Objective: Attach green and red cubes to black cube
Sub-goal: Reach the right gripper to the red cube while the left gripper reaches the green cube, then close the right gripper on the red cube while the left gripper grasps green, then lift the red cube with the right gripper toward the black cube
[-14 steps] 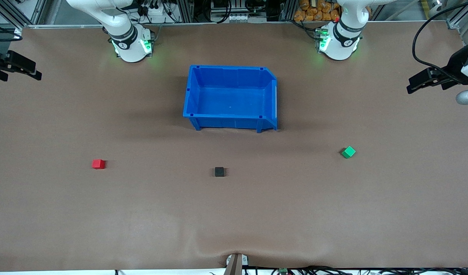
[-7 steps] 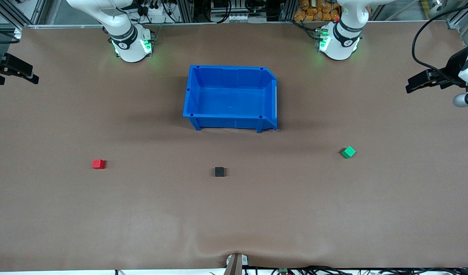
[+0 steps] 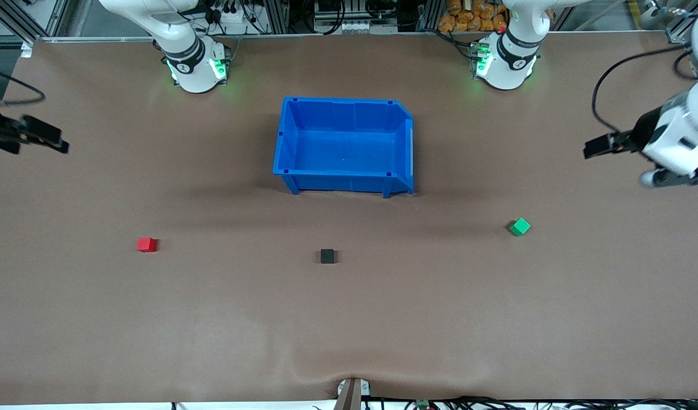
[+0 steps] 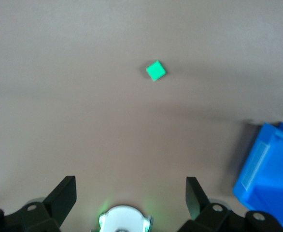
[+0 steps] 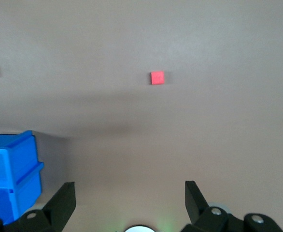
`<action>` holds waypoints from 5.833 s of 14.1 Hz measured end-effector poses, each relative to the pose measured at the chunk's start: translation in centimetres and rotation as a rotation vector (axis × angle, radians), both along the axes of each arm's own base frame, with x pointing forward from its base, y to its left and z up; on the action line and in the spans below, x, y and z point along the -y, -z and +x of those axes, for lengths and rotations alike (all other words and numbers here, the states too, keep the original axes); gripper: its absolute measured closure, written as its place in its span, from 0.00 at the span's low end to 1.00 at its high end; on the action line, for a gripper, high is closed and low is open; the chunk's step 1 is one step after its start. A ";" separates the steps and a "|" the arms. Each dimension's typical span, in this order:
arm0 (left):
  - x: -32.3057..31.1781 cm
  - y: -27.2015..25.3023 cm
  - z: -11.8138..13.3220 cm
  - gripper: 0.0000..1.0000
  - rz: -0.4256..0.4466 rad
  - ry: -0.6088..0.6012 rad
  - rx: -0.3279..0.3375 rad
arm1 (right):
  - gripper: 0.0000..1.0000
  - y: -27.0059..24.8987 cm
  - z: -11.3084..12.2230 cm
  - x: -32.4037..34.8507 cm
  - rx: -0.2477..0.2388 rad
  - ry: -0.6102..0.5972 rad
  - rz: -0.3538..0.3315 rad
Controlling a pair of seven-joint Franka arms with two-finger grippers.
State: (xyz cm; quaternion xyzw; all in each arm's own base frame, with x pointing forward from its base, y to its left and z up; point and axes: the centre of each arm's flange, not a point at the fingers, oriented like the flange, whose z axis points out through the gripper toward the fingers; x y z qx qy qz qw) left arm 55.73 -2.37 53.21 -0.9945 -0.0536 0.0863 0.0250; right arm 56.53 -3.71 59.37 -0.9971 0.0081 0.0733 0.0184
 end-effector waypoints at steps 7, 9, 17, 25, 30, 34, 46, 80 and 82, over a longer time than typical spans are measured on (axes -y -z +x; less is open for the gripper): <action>0.2 11.7 1.6 0.00 -0.013 -0.011 0.023 | 0.00 12.6 7.5 -2.9 -0.045 -0.030 0.003; 0.1 14.7 2.2 0.00 -0.015 -0.041 0.011 | 0.00 12.1 7.7 -3.1 -0.036 -0.027 0.018; -2.6 24.6 2.5 0.00 0.004 -0.346 0.034 | 0.00 18.6 9.8 3.5 -0.020 0.128 0.132; -1.7 31.2 3.6 0.00 0.015 -0.571 0.040 | 0.00 28.7 12.7 4.5 0.060 0.161 0.077; -1.4 31.7 4.0 0.16 0.013 -0.583 0.040 | 0.00 35.5 10.8 4.2 0.090 0.147 0.043; -1.3 32.5 4.0 0.21 0.013 -0.584 0.031 | 0.00 40.5 7.3 4.6 0.119 0.018 0.024; -0.8 33.8 3.8 0.38 0.019 -0.604 0.010 | 0.00 42.2 5.3 4.2 0.043 -0.167 0.044; 29.0 25.3 11.4 0.60 -0.134 -1.374 -0.003 | 0.60 31.3 12.2 -17.3 0.214 -1.118 0.095; 30.6 25.3 11.4 0.60 -0.139 -1.415 -0.009 | 0.60 32.8 11.6 -21.6 0.200 -1.201 0.104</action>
